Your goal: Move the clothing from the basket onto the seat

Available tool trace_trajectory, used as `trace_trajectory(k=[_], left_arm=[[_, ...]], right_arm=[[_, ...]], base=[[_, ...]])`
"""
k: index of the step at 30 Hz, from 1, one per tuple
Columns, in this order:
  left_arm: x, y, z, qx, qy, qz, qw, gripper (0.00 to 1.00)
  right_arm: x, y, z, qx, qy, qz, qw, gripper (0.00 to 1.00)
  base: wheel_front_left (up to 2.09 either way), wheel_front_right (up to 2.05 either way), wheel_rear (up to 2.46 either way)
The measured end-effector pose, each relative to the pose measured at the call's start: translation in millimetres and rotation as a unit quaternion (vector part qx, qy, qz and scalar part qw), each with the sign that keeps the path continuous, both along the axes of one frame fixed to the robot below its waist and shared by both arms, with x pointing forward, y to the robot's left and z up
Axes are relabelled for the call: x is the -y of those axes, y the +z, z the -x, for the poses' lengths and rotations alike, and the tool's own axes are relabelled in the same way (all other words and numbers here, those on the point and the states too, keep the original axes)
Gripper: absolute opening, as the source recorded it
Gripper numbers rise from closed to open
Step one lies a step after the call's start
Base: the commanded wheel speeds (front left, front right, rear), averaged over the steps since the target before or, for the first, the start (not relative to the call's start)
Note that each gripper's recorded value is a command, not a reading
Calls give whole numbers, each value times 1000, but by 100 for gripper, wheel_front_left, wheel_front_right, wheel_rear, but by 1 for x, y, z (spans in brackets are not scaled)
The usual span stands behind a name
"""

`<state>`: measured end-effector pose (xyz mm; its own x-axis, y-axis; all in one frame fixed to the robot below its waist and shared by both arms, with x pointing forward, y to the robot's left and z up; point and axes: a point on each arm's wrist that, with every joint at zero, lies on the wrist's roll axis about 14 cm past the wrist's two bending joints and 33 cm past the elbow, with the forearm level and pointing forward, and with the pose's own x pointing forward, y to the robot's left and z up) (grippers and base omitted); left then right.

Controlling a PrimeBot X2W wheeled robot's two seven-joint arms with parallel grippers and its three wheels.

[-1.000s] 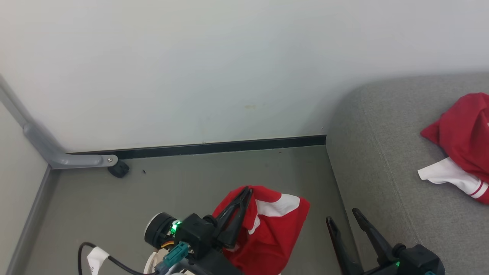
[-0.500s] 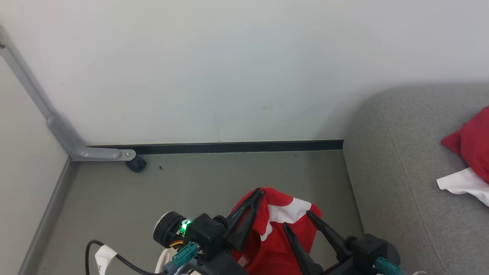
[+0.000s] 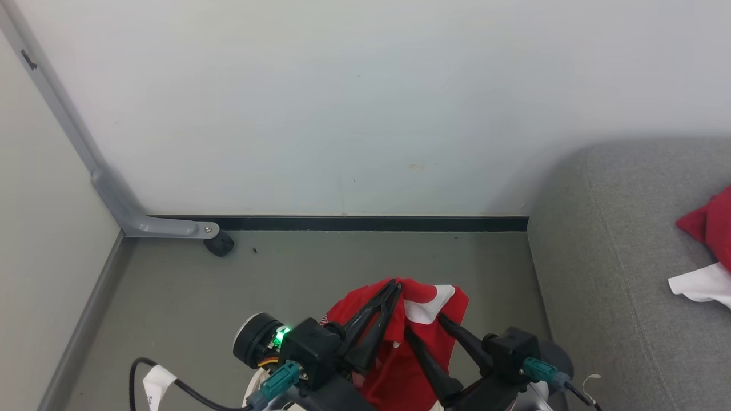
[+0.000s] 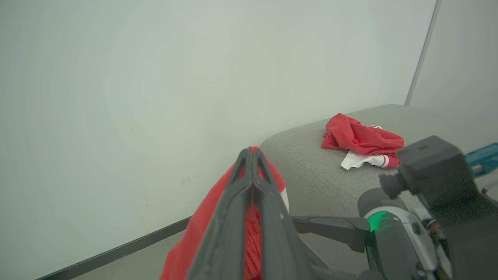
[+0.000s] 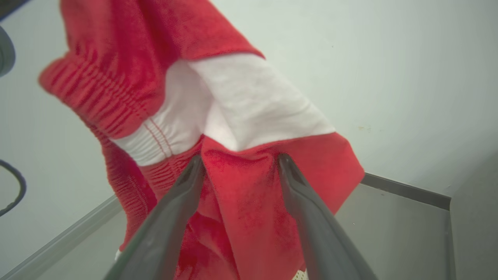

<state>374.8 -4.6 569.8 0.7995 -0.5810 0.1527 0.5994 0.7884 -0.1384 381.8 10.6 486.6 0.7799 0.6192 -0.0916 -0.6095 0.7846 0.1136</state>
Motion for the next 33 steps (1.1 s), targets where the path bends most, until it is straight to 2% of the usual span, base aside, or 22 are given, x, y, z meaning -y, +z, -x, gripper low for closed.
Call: trace_trajectory(k=[12,13,14,15,22,33], left_arm=[[-1,3,1,0,2,-2,1000,0],[-1,2,1,-1,2,-3,1000,16],[-1,1,1,-3,1,-5,1000,61],[-1,1,1,-4,2,-6,1000,100],[-5,-1,0,-2,10,-11,1000,100],[9,-15,13,-22,-14,-9,1000,100]], right_arm=[[-4,2,-5,8,4,-12,1000,0],[-3,3,-6,10,3,-13,1000,0],[-3,4,-7,11,1,-15,1000,0],[-2,5,-9,12,-1,-16,1000,0],[7,20,-25,30,-19,-31,999,0],[51,53,-68,72,-88,-43,993,0]], base=[[0,0,0],[0,0,0],[0,0,0],[0,0,0],[0,0,0],[0,0,0]])
